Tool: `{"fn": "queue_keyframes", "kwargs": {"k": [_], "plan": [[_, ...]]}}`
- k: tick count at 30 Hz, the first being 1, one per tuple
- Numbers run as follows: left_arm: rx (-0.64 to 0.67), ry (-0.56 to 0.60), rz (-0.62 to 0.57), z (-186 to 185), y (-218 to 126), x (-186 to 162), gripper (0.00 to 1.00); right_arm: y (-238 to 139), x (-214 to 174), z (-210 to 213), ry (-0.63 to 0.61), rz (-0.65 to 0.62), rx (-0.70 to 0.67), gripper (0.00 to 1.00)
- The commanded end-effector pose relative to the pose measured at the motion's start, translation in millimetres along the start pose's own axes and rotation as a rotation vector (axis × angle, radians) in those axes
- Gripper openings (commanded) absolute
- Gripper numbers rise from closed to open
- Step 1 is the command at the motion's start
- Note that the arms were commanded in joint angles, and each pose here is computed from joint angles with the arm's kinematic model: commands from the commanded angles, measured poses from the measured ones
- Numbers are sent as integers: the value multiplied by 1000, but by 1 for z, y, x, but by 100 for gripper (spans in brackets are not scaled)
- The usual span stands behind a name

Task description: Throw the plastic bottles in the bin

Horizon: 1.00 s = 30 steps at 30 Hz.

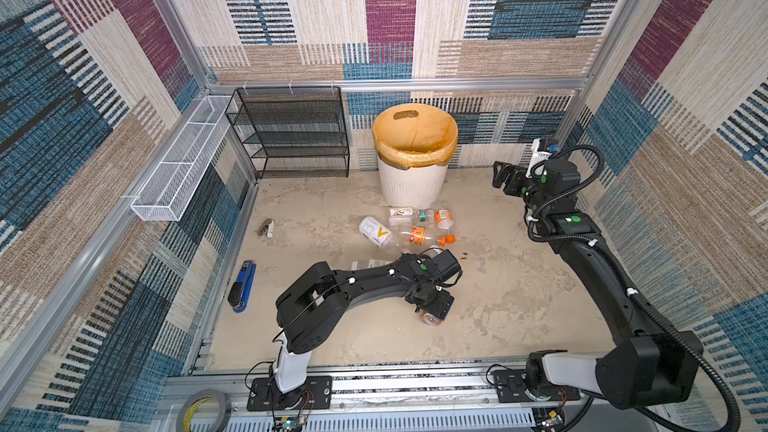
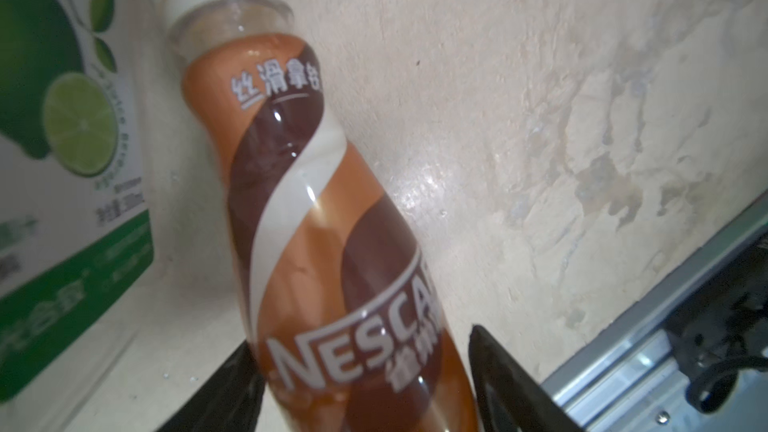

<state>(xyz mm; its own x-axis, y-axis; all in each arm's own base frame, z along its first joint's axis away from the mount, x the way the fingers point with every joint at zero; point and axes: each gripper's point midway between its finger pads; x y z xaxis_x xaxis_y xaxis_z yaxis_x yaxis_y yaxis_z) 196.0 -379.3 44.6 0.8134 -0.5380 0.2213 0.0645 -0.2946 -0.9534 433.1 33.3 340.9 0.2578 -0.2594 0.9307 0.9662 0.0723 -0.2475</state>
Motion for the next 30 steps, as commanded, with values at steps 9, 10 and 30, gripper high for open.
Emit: {"fn": "queue_keyframes", "kwargs": {"k": [9, 10, 30], "plan": [[-9, 100, 17, -2, 8, 6, 56, -1, -9, -8, 20, -17, -19, 99], [-9, 106, 12, -2, 7, 6, 55, 0, -14, -10, 17, -8, -25, 99], [42, 320, -1062, 17, -231, 94, 56, 4, -85, -15, 2, 97, 45, 99]]}}
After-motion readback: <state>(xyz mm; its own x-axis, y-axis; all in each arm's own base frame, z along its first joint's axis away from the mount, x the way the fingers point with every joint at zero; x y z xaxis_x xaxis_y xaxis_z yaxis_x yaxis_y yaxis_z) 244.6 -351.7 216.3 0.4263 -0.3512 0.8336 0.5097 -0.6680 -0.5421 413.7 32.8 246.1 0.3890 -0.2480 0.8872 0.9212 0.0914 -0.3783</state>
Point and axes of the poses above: each gripper's point midway between its finger pads, its own y axis out along the fingers, its own z axis along the line the jaws close on, x = y × z
